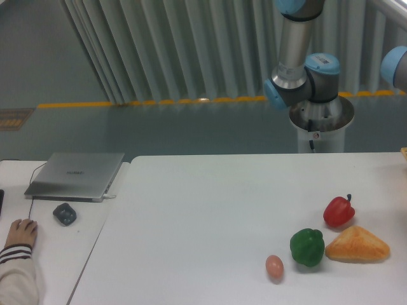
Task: Place the triangular bread on the table
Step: 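Open the gripper to release the bread and lift away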
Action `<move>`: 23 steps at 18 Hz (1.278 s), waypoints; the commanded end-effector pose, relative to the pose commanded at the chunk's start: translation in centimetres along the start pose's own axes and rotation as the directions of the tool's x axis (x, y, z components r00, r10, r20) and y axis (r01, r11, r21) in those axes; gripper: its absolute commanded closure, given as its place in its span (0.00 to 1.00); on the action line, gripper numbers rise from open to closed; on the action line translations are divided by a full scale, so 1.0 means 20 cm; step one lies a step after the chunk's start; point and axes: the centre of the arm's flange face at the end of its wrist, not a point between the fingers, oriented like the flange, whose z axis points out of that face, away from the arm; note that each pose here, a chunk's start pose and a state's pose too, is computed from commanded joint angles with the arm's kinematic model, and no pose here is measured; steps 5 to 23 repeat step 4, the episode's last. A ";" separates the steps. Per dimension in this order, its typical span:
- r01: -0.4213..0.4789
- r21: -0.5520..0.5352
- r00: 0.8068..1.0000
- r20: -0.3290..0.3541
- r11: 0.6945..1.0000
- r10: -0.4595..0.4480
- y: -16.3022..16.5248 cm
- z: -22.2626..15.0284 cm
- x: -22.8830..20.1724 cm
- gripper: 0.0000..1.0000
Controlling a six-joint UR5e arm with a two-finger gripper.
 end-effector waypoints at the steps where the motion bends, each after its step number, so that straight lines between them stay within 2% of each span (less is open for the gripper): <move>1: 0.000 0.002 1.000 -0.001 1.000 0.000 0.00 0.00 0.00 0.00; 23: -0.002 0.003 1.000 -0.004 1.000 0.002 -0.01 0.01 0.00 0.00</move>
